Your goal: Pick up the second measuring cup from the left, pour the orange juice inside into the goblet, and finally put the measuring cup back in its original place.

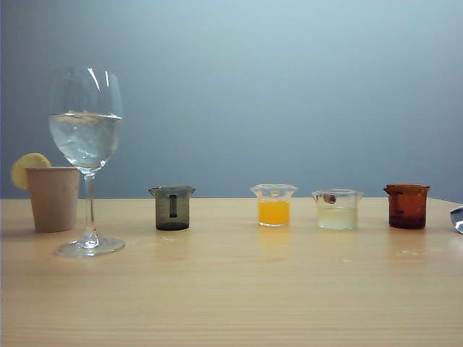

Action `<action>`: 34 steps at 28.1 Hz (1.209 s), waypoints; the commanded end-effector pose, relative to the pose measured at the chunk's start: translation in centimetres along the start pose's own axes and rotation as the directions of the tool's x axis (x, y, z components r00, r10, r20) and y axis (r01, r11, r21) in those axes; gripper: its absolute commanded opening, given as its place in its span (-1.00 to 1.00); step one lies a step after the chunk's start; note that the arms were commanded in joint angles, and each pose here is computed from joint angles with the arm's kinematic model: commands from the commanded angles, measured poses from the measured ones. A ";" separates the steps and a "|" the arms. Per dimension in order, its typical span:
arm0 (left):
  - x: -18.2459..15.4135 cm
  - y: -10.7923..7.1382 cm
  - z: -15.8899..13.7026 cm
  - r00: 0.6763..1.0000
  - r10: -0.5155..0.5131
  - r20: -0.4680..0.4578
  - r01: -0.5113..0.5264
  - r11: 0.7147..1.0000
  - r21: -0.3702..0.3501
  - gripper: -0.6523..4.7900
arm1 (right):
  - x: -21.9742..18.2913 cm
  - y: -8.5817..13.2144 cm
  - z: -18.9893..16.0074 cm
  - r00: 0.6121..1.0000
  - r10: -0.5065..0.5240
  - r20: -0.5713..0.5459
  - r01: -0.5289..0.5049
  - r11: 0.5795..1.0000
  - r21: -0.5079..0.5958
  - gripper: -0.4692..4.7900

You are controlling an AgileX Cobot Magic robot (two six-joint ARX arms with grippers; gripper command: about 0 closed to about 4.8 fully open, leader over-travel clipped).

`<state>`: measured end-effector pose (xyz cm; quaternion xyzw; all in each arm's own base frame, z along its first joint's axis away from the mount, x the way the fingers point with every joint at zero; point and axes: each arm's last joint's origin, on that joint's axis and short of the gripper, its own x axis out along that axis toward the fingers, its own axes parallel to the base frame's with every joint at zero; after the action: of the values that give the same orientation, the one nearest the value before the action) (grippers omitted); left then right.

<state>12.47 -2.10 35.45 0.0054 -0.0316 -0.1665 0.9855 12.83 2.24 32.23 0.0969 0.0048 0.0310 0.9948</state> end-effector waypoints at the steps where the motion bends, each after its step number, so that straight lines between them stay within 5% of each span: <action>1: 1.8 -1.4 1.4 0.999 -0.036 -0.011 0.037 0.998 0.047 -0.78 | 1.3 3.2 -1.1 1.000 0.009 -0.030 -0.009 1.000 -0.005 -0.84; 4: 3.3 -2.5 1.0 0.995 -0.051 -0.090 0.056 0.997 0.053 -0.78 | 3.0 7.6 -3.0 0.996 0.072 -0.046 -0.074 0.996 -0.052 -0.84; 11: 4.0 -3.0 -0.5 0.971 -0.076 -0.226 0.090 0.995 0.052 -0.78 | 6.5 12.2 -8.0 0.985 0.125 -0.122 -0.136 0.986 -0.092 -0.84; 23: 4.2 -3.0 -1.2 0.955 -0.074 -0.286 0.096 0.993 0.065 -0.78 | 10.7 15.0 -17.3 0.973 0.098 -0.211 -0.118 0.989 -0.084 -0.82; 25: 4.2 -3.0 -1.2 0.955 -0.075 -0.286 0.096 0.993 0.063 -0.78 | 11.0 15.1 -18.3 0.971 0.094 -0.218 -0.116 0.989 -0.089 -0.57; 28: 4.2 -3.0 -1.2 0.955 -0.075 -0.286 0.096 0.993 0.063 -0.78 | 11.7 15.3 -20.4 0.972 0.096 -0.213 -0.112 0.992 -0.064 1.00; 34: 4.2 -3.0 -1.2 0.955 -0.075 -0.286 0.096 0.993 0.063 -0.78 | 13.9 16.4 -24.0 0.964 0.076 -0.254 -0.086 0.996 -0.027 1.00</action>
<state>15.59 -6.34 34.16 0.0694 0.1125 -0.2051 0.9698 24.90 23.16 11.64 0.0601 0.1362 0.0824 0.9854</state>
